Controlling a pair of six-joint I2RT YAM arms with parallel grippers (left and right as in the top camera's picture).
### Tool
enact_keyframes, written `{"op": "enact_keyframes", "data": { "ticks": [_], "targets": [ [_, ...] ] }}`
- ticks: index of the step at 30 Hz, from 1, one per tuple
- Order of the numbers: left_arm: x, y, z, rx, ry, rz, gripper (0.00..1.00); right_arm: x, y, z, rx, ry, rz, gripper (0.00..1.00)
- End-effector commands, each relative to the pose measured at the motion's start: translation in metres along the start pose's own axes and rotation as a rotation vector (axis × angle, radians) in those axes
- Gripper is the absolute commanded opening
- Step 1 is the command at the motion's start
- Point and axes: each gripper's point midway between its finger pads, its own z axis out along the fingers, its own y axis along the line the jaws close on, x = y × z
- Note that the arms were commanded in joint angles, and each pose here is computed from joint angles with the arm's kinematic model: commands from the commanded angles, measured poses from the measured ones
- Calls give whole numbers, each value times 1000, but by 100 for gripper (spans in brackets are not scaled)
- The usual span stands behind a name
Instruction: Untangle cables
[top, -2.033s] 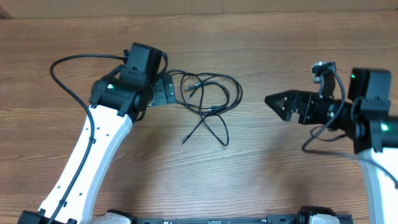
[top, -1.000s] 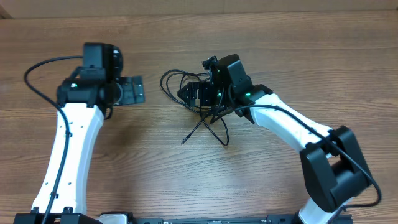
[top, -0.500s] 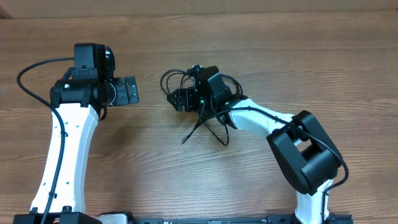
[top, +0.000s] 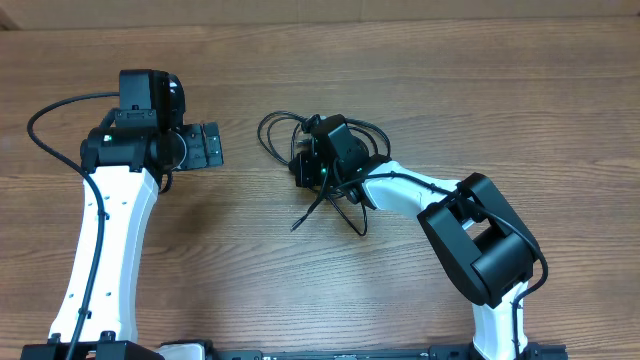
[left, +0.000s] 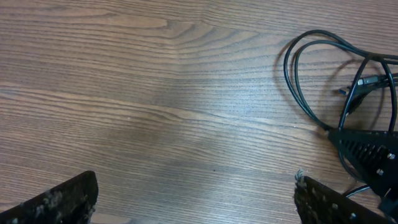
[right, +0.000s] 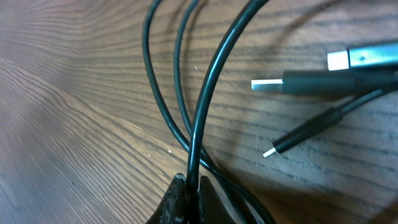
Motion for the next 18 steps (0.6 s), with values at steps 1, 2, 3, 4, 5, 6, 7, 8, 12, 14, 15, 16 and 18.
{"op": "enact_keyframes", "data": {
  "ticks": [1,2,3,4,5,6,7,8,12,14,15,16,18],
  "targets": [
    [-1,2,-5,5,-14,5,100,-6,15,-4,-70,12,-4,4],
    [-1,2,-5,5,-14,6,100,-13,17,-11,-90,7,3,4],
    [-1,2,-5,5,-14,5,100,-19,18,-18,-101,-2,7,4],
    [-1,2,-5,5,-14,5,100,-28,20,-29,-117,-18,11,4],
    [-1,2,-5,5,-14,6,100,-34,22,-36,-128,-28,12,4],
    [-1,2,-5,5,-14,6,100,-47,28,-51,-157,-54,9,4],
    [-1,2,-5,5,-14,6,99,-56,34,-64,-183,-76,4,4],
    [-1,2,-5,5,-14,5,100,-68,43,-82,-220,-105,-8,4],
    [-1,2,-5,5,-14,6,100,-105,84,-166,-327,-240,-74,4],
    [-1,2,-5,5,-14,6,100,-115,96,-202,-339,-305,-119,4],
    [-1,2,-5,5,-14,6,100,-119,103,-223,-343,-344,-141,4],
    [-1,2,-5,5,-14,6,99,-124,107,-243,-335,-387,-149,4],
    [-1,2,-5,5,-14,5,99,-131,113,-275,-317,-463,-161,4]
  ]
}}
